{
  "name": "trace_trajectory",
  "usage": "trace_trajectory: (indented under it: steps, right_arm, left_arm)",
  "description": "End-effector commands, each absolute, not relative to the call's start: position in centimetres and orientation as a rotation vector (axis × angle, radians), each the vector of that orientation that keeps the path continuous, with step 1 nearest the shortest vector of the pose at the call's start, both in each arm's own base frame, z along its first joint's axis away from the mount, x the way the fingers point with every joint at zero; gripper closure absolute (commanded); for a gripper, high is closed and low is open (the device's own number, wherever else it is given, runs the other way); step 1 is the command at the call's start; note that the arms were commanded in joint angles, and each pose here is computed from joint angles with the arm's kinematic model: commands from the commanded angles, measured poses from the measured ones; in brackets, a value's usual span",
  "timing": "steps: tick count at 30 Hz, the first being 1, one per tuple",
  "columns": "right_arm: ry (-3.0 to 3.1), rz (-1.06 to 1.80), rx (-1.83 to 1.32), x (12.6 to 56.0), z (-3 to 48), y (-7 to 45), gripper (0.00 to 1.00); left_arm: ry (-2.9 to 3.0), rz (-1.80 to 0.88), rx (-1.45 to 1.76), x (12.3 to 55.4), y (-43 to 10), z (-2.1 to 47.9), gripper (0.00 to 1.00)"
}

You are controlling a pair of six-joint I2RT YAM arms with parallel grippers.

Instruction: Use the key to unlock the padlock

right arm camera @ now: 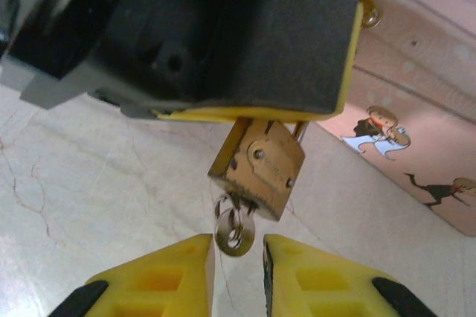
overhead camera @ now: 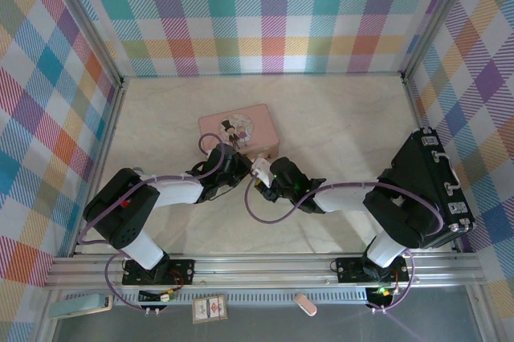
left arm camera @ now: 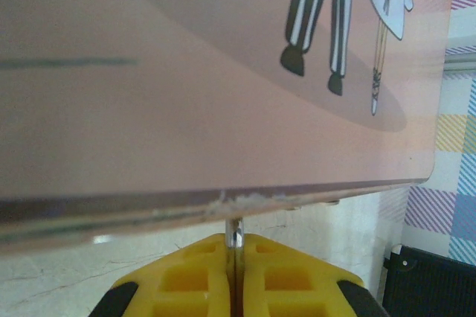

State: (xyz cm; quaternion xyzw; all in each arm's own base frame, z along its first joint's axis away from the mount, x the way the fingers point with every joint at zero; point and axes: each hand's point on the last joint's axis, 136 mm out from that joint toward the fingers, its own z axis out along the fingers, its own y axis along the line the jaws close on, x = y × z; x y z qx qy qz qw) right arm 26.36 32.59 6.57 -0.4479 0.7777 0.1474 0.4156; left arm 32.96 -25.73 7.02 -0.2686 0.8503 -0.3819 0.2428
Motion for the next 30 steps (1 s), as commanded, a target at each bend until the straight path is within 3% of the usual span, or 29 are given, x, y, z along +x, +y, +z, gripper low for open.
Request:
trace_trajectory:
  steps: [1,8,14,26,30]
  right_arm:
    - [1.91,0.38,-1.093,27.3,7.8,33.7,0.78]
    - [1.936,0.379,-1.068,27.7,7.2,33.9,0.81]
    - [1.953,0.379,-1.012,28.1,7.7,33.7,0.92]
    - [2.11,0.596,-0.861,26.9,8.0,34.6,0.98]
    - [2.152,0.636,-0.802,26.7,7.7,34.6,1.0]
  left_arm:
    - [2.308,-1.085,-0.719,32.9,-25.9,8.3,1.0]
    - [2.31,-1.097,-0.714,32.8,-26.4,8.3,1.0]
    - [2.31,-1.101,-0.712,32.8,-26.6,8.4,1.0]
    - [2.302,-1.137,-0.718,32.8,-26.9,8.2,1.0]
    - [2.321,-1.108,-0.731,32.6,-26.6,7.8,0.93]
